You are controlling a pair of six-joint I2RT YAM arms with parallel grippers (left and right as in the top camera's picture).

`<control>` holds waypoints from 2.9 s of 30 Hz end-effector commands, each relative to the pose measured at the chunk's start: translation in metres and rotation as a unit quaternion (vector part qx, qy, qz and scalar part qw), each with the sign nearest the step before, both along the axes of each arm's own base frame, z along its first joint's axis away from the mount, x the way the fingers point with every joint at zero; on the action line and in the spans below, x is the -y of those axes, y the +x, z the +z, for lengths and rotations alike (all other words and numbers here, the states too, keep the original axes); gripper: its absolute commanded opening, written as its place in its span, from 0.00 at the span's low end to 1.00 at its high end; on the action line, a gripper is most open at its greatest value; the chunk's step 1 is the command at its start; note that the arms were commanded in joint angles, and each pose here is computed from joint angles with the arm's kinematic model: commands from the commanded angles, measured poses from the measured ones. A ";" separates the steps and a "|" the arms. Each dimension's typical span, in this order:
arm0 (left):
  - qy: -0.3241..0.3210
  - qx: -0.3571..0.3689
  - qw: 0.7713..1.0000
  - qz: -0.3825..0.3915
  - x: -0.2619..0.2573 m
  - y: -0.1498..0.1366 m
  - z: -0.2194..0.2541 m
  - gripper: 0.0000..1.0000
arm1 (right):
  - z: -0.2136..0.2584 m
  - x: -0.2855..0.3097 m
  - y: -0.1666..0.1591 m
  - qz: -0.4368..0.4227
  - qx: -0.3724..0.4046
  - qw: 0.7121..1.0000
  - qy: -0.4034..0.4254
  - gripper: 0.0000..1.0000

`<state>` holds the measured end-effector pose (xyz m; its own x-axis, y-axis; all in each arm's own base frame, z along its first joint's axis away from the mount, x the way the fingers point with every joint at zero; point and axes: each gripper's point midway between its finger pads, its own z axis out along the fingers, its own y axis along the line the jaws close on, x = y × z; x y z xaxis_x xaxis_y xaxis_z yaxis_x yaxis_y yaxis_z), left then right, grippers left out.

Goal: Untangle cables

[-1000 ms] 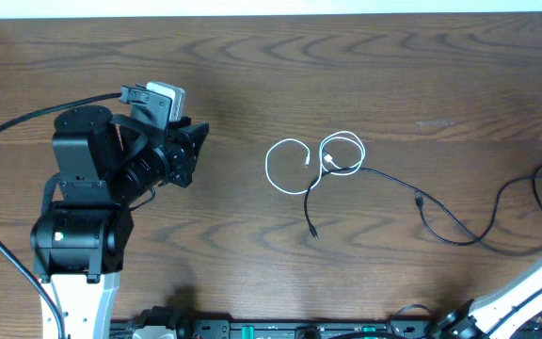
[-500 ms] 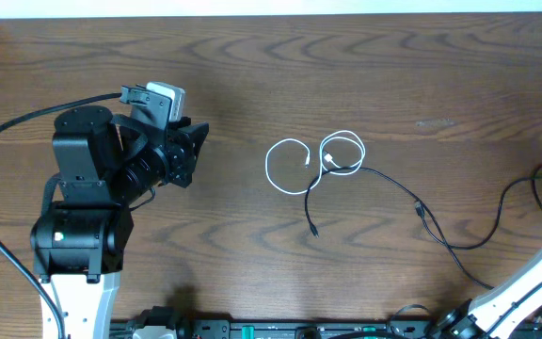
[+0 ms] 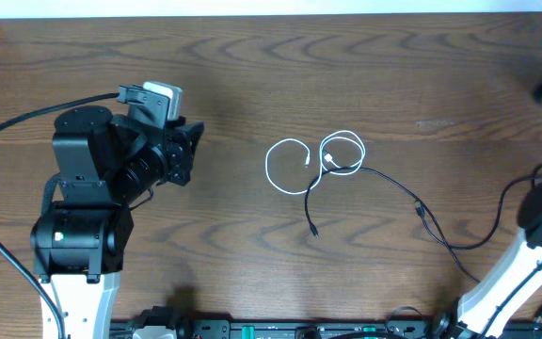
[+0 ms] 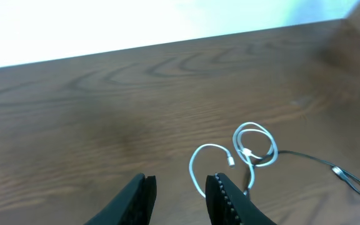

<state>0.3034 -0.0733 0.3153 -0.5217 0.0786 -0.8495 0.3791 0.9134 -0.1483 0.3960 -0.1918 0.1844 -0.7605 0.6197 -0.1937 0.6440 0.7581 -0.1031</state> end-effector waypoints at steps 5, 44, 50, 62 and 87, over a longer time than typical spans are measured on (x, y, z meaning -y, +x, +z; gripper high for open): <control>0.014 -0.011 0.998 0.062 -0.020 0.006 -0.007 0.32 | 0.038 -0.103 0.040 0.180 0.064 0.981 -0.021 0.81; 0.014 -0.019 0.998 0.062 -0.020 0.004 -0.010 0.32 | -0.135 -0.380 -0.025 0.282 0.076 0.956 0.020 0.84; 0.014 -0.018 0.998 0.062 -0.020 0.003 -0.010 0.32 | -0.146 -0.388 -0.032 0.270 0.067 0.960 0.012 0.79; 0.013 -0.014 0.998 0.062 -0.020 0.001 -0.007 0.32 | -0.165 -0.400 -0.040 0.265 0.054 0.963 0.008 0.62; 0.013 -0.017 0.998 0.062 -0.020 -0.007 -0.007 0.32 | -0.194 -0.420 -0.055 0.266 0.022 0.963 0.030 0.01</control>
